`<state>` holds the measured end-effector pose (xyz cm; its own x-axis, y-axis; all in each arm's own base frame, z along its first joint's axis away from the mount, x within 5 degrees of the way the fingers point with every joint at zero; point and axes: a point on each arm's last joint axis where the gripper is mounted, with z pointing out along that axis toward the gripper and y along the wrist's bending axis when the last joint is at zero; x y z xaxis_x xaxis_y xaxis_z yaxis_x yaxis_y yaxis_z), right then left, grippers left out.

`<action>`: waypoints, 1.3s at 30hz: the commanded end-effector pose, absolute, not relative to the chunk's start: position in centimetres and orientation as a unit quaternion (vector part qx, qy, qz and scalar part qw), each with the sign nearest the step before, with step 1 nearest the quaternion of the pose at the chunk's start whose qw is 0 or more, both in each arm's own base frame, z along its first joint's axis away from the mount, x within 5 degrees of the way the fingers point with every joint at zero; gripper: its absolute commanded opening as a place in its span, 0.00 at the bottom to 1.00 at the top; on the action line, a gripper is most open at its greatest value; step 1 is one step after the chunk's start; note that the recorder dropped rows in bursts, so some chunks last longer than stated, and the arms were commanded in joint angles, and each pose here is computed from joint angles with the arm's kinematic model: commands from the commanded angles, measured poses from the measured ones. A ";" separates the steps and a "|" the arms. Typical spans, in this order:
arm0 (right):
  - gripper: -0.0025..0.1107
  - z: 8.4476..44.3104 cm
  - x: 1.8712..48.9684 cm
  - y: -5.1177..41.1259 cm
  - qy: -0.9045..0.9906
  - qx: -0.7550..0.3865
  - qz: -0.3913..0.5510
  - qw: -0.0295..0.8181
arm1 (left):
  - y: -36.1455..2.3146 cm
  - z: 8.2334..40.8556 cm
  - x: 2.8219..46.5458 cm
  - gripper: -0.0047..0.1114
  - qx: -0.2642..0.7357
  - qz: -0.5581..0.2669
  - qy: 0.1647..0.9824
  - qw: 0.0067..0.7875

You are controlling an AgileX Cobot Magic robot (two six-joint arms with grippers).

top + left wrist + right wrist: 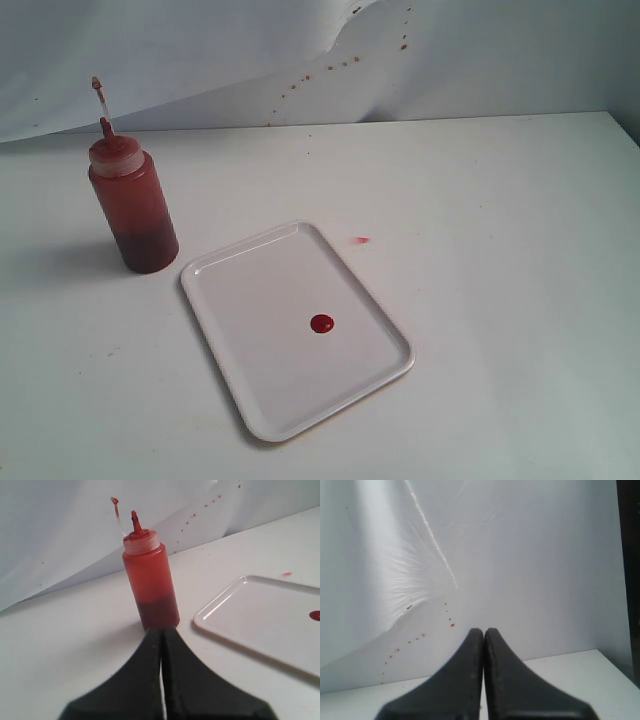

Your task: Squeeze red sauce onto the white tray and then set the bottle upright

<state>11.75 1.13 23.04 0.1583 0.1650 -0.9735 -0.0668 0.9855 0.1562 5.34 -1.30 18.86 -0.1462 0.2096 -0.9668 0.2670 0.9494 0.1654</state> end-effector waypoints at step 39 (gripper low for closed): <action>0.02 23.0 11.6 1.0 0.643 0.037 0.070 0.762 | -0.4 18.7 5.5 0.04 0.031 -0.002 0.773 0.634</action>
<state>11.75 1.13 23.04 0.1583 0.1650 -0.9735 -0.0668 0.9855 0.1562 5.47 -0.36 18.81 -0.1985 0.0543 -0.9786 0.0542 0.9975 0.0444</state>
